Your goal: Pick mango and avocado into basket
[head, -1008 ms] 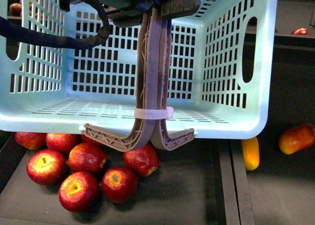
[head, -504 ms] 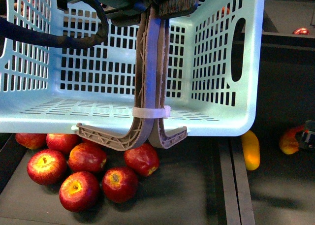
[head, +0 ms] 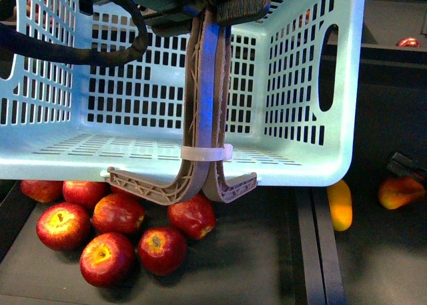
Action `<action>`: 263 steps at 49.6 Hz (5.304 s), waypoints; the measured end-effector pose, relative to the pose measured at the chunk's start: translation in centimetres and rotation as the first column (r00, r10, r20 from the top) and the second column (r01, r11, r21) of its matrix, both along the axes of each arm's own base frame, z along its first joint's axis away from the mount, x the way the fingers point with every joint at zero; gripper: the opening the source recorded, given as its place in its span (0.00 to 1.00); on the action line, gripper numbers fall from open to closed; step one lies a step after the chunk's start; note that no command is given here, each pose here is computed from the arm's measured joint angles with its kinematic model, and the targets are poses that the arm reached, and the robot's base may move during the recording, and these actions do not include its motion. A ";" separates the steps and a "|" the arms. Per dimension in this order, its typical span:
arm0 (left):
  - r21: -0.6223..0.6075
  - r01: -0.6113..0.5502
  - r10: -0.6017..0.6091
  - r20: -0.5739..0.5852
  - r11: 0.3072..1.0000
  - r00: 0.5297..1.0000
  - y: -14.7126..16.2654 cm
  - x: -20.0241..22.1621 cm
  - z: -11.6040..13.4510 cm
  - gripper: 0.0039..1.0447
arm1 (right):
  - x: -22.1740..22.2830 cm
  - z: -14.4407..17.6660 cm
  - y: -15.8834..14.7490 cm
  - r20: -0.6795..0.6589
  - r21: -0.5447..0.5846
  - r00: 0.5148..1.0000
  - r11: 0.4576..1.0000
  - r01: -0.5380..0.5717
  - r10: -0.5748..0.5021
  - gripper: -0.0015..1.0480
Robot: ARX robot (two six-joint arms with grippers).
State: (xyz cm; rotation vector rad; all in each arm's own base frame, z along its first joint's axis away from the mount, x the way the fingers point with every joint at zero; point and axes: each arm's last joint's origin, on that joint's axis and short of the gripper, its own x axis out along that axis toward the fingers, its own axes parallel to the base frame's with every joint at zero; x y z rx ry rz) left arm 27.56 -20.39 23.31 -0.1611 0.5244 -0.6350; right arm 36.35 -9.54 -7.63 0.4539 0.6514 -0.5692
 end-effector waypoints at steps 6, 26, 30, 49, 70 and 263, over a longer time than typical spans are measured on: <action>0.000 0.001 -0.001 0.000 1.000 1.000 0.0 0.0 0.0 0.05 | 1.0 -0.5 0.3 -0.004 0.042 0.998 0.997 0.064 -0.064 0.93; 0.000 0.000 0.000 0.000 1.000 1.000 0.0 0.0 0.0 0.05 | 4.0 -3.1 -0.2 -0.018 0.076 0.992 0.989 0.126 -0.125 0.93; 0.000 0.001 -0.001 0.000 1.000 1.000 0.0 0.0 0.0 0.05 | 4.1 -3.6 -0.3 -0.021 0.077 0.992 0.989 0.129 -0.127 0.93; -0.001 0.001 -0.001 0.000 1.000 1.000 0.0 0.0 0.0 0.05 | 4.2 -4.0 -1.1 -0.008 0.051 0.993 0.991 0.120 -0.120 0.77; -0.001 0.002 -0.002 0.000 1.000 1.000 0.0 0.0 0.0 0.05 | 1.6 3.1 -1.2 0.119 0.115 0.993 0.993 -0.012 -0.002 0.63; 0.000 0.003 -0.003 -0.003 1.000 1.000 0.0 0.0 0.0 0.05 | -26.6 24.1 9.5 0.436 -0.554 0.656 0.759 -0.343 0.616 0.72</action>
